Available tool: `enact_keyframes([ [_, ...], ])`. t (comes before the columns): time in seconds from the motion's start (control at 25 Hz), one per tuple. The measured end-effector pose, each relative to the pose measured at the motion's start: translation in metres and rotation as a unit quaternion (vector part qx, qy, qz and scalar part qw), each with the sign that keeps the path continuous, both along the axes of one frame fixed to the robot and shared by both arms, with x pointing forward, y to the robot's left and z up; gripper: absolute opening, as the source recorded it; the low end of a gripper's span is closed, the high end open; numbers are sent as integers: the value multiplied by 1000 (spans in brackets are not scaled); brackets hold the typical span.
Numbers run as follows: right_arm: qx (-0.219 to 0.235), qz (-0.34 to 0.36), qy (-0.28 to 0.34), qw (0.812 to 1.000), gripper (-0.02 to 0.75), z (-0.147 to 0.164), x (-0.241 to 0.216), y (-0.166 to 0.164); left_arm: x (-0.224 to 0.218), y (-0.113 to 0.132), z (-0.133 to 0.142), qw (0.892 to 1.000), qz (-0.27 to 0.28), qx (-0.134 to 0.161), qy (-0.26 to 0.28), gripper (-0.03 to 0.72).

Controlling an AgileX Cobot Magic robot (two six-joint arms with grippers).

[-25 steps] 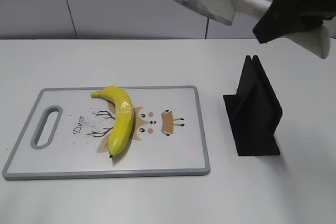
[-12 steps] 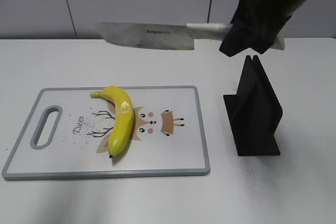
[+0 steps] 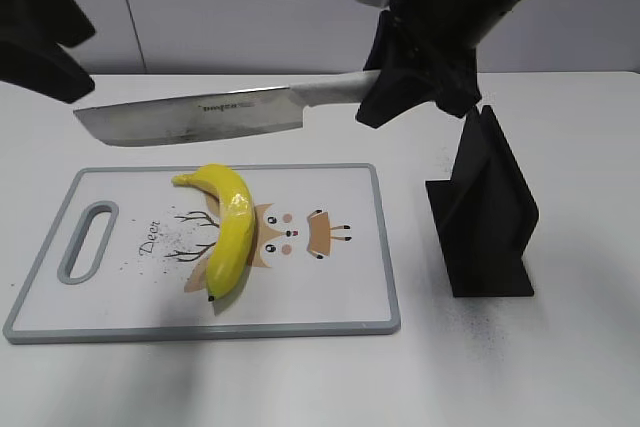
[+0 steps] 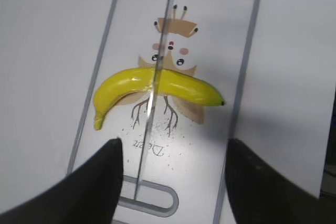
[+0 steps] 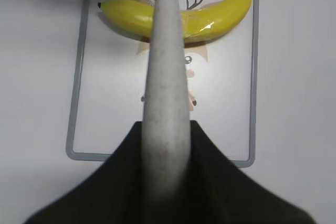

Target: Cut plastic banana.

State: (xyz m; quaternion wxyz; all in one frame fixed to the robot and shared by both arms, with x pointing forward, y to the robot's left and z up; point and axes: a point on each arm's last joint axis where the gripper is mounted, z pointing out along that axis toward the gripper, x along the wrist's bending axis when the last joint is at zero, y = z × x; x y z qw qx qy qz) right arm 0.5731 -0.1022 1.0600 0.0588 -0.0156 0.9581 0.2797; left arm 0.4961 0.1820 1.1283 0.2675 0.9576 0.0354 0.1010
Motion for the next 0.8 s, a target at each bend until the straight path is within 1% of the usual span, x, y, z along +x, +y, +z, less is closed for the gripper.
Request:
enact_keyframes([
  [0.24,2,26,-7,1000,162,0,6,4,22,-6,-29,999,-15,20,28,589],
  [0.32,-1,29,-2,1000,162,-4,7,5,29,-7,-37,999,-13,29,30,569],
  [0.4,-3,29,3,1000,162,-8,9,6,36,-7,-45,999,-9,40,30,513],
  [0.48,-3,29,9,1000,162,-13,10,7,42,-8,-51,999,-4,44,24,406],
  [0.6,3,25,11,1000,162,-15,12,8,46,-9,-57,998,-4,47,31,228],
  [0.64,6,23,11,1000,162,-15,12,9,46,-9,-59,998,-4,46,34,187],
  [0.72,15,20,12,1000,162,-14,12,10,48,-10,-63,998,-4,45,43,148],
  [0.8,22,17,14,1000,162,-13,12,11,50,-11,-67,998,-5,46,49,132],
])
